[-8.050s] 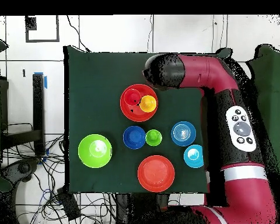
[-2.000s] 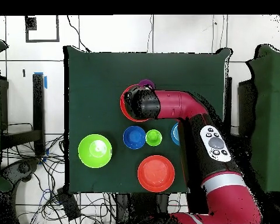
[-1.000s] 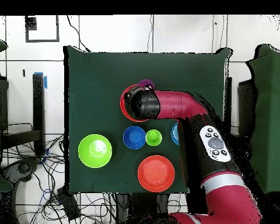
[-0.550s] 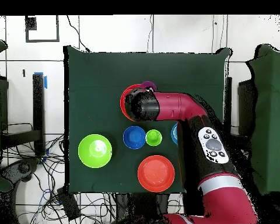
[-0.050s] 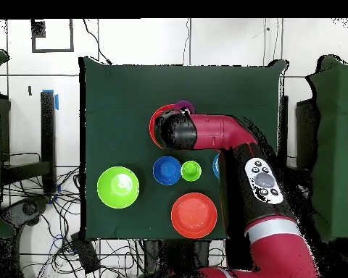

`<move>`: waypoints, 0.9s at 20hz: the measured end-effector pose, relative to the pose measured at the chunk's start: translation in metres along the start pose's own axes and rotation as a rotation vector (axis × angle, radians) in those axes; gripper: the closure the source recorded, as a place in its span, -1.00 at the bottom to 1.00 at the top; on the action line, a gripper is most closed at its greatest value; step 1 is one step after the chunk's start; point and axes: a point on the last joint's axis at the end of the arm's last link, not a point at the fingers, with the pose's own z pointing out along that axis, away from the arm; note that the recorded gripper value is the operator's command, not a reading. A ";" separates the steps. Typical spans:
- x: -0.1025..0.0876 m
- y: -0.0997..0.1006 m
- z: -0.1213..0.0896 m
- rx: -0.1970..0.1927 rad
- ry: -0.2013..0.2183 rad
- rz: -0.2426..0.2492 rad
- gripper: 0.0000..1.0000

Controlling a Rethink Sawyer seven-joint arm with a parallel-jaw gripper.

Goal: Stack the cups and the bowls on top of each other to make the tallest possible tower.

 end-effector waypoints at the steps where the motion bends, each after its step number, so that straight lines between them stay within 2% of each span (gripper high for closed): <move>1: 0.000 0.000 0.000 0.001 -0.001 0.000 1.00; 8: -0.003 -0.002 -0.005 0.008 -0.008 -0.002 1.00; 18: -0.014 -0.010 -0.026 0.037 -0.036 -0.007 1.00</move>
